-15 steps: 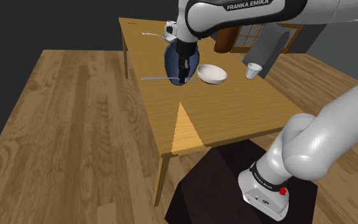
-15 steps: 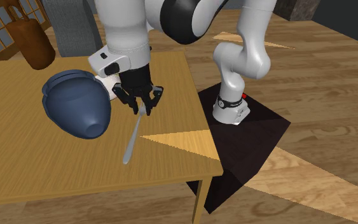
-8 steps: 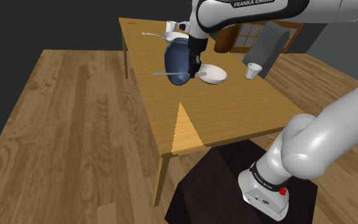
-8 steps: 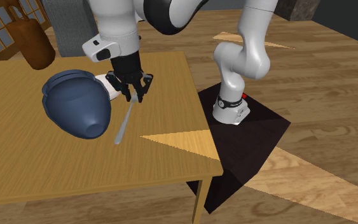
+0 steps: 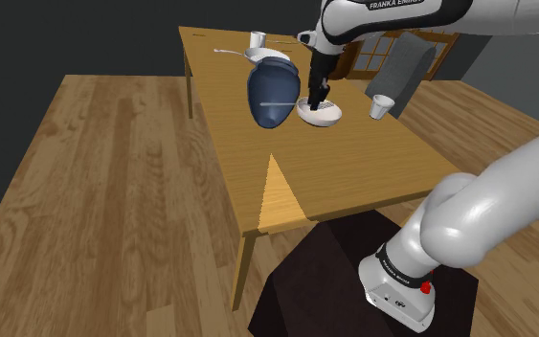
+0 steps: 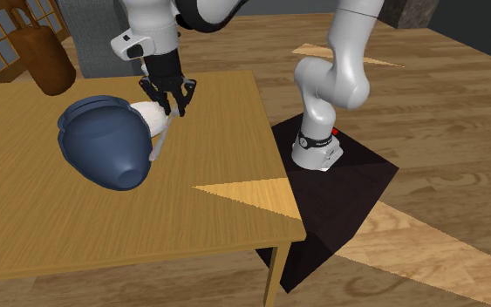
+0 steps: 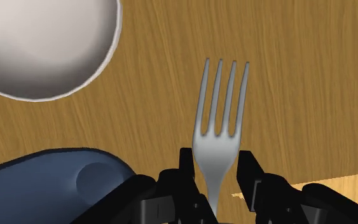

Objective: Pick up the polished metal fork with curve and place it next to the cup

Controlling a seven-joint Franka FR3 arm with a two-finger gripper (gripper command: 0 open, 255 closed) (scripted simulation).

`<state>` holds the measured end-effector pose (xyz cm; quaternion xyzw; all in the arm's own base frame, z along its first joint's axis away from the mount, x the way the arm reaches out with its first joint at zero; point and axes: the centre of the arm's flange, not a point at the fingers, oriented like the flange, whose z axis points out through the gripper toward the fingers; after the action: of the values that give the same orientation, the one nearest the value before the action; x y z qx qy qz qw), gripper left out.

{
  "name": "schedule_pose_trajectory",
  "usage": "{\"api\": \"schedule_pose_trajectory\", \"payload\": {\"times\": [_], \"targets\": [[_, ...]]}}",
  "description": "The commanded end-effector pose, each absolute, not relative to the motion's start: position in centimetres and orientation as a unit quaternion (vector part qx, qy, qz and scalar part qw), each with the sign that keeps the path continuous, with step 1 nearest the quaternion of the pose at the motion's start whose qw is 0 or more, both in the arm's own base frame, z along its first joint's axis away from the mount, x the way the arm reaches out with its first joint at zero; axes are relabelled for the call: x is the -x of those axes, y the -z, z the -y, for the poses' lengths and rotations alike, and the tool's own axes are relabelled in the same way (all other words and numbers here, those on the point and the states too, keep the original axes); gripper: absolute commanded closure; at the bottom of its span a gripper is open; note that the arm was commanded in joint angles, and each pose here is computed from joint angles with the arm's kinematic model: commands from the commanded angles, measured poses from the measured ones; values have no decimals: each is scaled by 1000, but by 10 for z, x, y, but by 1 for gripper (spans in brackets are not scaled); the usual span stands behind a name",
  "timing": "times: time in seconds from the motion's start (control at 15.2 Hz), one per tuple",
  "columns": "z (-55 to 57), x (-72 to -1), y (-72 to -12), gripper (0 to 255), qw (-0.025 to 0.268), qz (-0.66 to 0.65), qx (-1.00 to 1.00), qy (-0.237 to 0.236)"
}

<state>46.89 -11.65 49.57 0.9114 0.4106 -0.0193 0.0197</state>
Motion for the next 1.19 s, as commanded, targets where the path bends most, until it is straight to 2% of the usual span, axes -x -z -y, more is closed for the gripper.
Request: {"api": "schedule_pose_trajectory", "payload": {"times": [0.0, 1.12], "targets": [[144, -466, -496, 255, 20, -411, -911, 20], [366, -436, -497, 255, 20, -411, -911, 20]]}}
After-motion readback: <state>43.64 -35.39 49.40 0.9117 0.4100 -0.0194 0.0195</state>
